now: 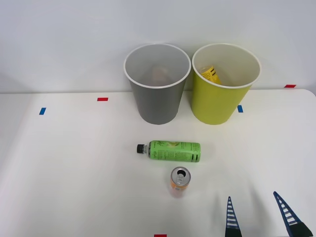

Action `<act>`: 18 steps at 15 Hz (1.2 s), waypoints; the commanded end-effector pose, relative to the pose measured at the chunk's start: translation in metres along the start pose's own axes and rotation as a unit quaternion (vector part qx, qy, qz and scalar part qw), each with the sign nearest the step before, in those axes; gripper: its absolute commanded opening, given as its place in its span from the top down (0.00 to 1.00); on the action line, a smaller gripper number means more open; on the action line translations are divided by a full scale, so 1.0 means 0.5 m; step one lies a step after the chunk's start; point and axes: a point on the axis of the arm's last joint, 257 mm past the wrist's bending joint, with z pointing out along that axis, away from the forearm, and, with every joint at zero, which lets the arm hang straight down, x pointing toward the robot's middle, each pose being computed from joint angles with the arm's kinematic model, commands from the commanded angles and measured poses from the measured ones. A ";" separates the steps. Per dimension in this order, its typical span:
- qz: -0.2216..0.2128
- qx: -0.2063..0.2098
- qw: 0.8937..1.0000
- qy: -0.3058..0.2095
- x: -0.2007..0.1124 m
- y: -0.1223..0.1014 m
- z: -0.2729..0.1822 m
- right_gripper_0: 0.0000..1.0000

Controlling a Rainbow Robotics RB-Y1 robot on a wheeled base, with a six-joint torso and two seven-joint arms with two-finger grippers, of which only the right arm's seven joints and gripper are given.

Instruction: Put cans in the gray bin, plastic bottles in the light green bin

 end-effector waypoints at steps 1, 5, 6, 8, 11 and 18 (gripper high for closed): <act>0.000 0.000 1.000 0.000 0.000 0.000 0.000 0.00; 0.000 0.000 1.000 0.000 0.000 0.000 0.000 0.00; 0.000 0.000 1.000 0.000 0.000 0.000 0.000 0.00; 0.000 0.000 1.000 0.000 0.000 0.000 0.000 0.00; 0.000 0.000 1.000 0.000 0.000 0.000 0.000 0.00; 0.000 0.000 1.000 0.000 0.000 0.000 0.000 0.00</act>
